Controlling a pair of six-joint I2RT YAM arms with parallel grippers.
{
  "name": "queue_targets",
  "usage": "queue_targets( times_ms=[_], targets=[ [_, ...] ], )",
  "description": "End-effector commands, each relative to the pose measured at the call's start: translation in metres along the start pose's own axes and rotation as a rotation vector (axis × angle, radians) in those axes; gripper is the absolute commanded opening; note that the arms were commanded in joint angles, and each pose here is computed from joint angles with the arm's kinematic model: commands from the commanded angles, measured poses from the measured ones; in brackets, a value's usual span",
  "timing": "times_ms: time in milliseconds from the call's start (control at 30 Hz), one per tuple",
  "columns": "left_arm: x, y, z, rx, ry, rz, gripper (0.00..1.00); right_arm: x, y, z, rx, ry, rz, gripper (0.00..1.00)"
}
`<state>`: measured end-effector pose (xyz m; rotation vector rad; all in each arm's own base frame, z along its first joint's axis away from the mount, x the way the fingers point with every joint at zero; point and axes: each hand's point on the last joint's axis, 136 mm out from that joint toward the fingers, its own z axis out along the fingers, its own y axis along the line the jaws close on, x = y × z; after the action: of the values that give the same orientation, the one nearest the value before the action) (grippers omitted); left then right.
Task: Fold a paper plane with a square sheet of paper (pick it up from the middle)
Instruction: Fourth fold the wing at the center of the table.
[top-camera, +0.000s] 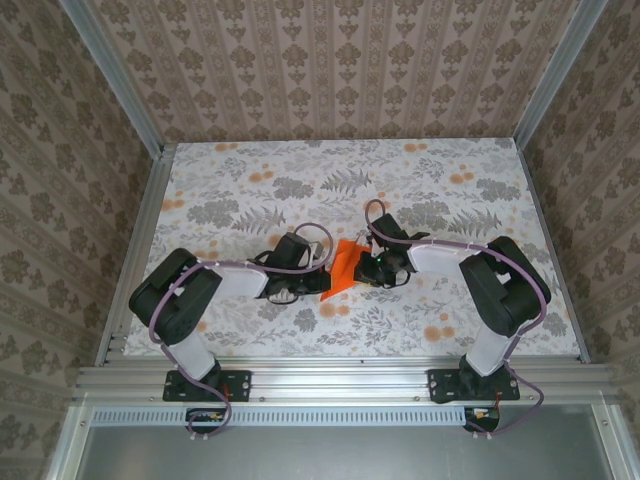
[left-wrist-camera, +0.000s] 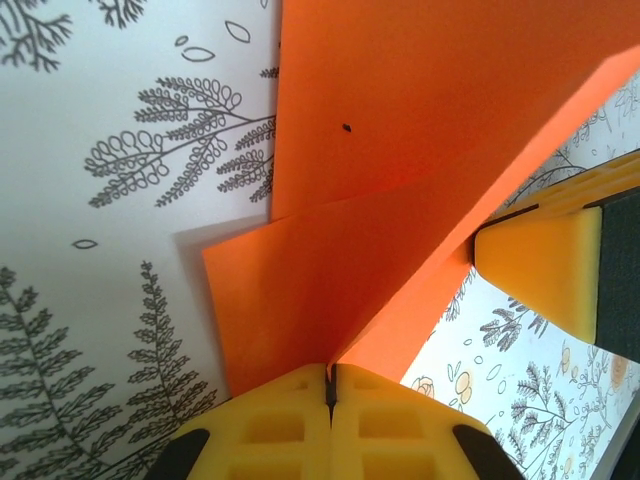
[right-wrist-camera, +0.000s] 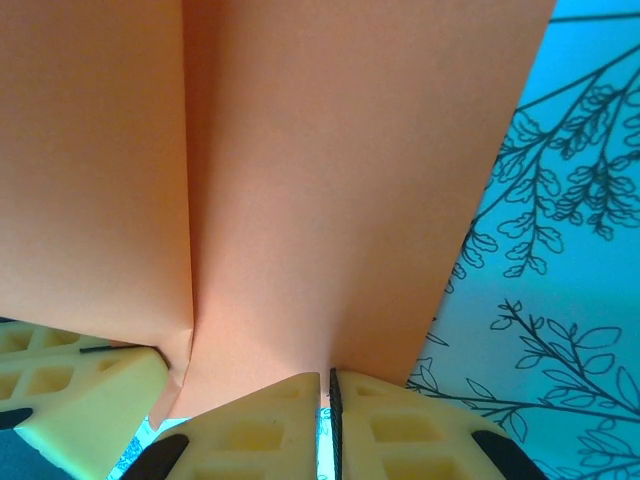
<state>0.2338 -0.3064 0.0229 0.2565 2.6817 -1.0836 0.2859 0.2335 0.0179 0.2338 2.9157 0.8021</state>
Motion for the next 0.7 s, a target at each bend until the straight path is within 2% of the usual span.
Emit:
queue_targets(
  times_ms=[0, 100, 233, 367, 667],
  targets=[
    [-0.001, -0.005, -0.003, 0.031, 0.005, 0.026, 0.03, -0.002, 0.009, -0.006, -0.007, 0.003, -0.029, 0.14],
    [-0.003, -0.01, -0.007, 0.016, 0.005, 0.068, 0.09, -0.004, 0.013, -0.005, -0.027, -0.001, -0.029, 0.15],
    [-0.003, -0.013, -0.01, -0.01, 0.013, 0.119, 0.24, -0.008, 0.022, -0.004, -0.07, -0.012, -0.009, 0.16],
    [0.001, -0.014, -0.005, -0.037, 0.046, 0.159, 0.32, -0.008, 0.022, -0.001, -0.073, -0.007, 0.004, 0.15],
    [0.008, -0.014, -0.001, -0.156, 0.084, 0.261, 0.37, -0.009, 0.024, 0.0, -0.088, -0.011, 0.012, 0.15]
  ],
)
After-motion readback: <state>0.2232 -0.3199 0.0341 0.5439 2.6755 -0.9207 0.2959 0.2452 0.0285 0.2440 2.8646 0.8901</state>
